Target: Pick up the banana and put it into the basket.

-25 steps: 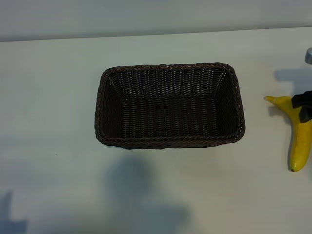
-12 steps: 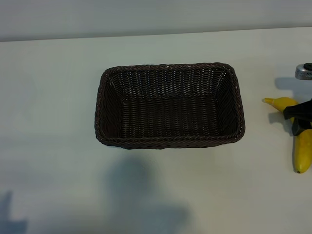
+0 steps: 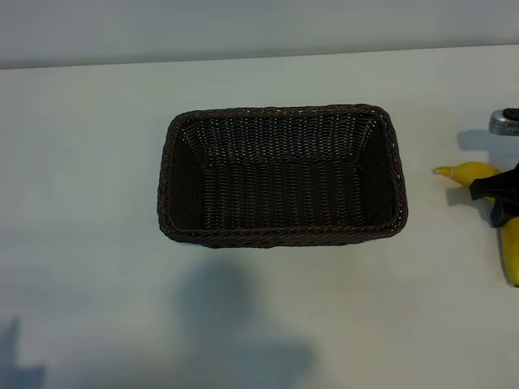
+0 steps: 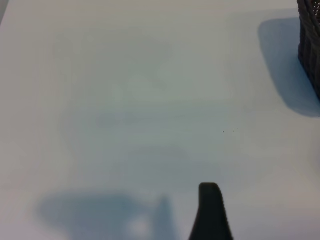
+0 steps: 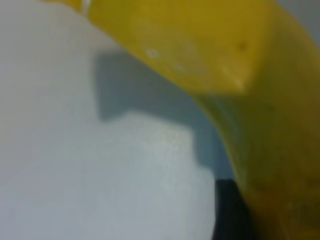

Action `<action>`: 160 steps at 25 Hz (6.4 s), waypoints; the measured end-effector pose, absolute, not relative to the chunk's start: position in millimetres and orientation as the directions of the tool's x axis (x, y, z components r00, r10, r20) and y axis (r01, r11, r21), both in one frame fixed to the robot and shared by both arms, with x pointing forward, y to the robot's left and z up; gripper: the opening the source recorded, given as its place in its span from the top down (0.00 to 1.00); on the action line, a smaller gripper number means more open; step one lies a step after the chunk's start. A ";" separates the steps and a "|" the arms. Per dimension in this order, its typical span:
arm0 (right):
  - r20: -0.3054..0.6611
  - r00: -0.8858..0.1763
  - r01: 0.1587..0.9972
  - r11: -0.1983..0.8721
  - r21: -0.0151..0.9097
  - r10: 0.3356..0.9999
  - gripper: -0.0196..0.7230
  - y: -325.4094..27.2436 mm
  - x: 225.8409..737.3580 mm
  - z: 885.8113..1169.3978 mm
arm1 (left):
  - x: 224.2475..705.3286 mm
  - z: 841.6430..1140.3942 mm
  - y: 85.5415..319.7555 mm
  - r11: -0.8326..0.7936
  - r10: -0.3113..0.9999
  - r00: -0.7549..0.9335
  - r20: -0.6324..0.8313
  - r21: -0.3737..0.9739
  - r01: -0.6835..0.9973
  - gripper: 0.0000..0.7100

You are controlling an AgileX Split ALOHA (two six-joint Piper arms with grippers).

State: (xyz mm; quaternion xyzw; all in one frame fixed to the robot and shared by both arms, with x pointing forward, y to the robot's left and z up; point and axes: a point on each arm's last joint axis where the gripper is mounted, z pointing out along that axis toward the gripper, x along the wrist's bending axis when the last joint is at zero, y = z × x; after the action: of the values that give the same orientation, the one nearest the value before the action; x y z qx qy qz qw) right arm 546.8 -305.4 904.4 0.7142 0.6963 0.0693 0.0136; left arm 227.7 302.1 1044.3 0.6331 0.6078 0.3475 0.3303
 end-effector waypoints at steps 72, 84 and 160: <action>-0.203 -0.930 0.236 0.919 0.316 0.308 0.28 -22.0 573.4 976.5 | 227.7 1044.3 302.1 -0.043 0.999 0.020 0.038 0.841 0.540 0.23; -0.053 -0.828 0.528 0.809 0.256 0.558 0.14 -25.1 567.6 1000.0 | 227.7 1044.3 302.1 -0.043 0.999 0.020 0.038 0.841 0.540 0.23; 0.002 0.038 0.829 -0.033 0.558 0.999 0.23 -301.2 302.7 1032.2 | 227.8 1044.0 302.1 -0.043 0.999 0.020 0.038 0.840 0.541 0.23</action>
State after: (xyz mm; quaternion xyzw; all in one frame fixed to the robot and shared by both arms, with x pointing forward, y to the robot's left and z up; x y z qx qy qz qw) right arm 302.7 -301.2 1032.2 0.6893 0.6632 0.2029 0.2093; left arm 227.8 302.1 1044.0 0.6332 0.6080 0.3471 0.3300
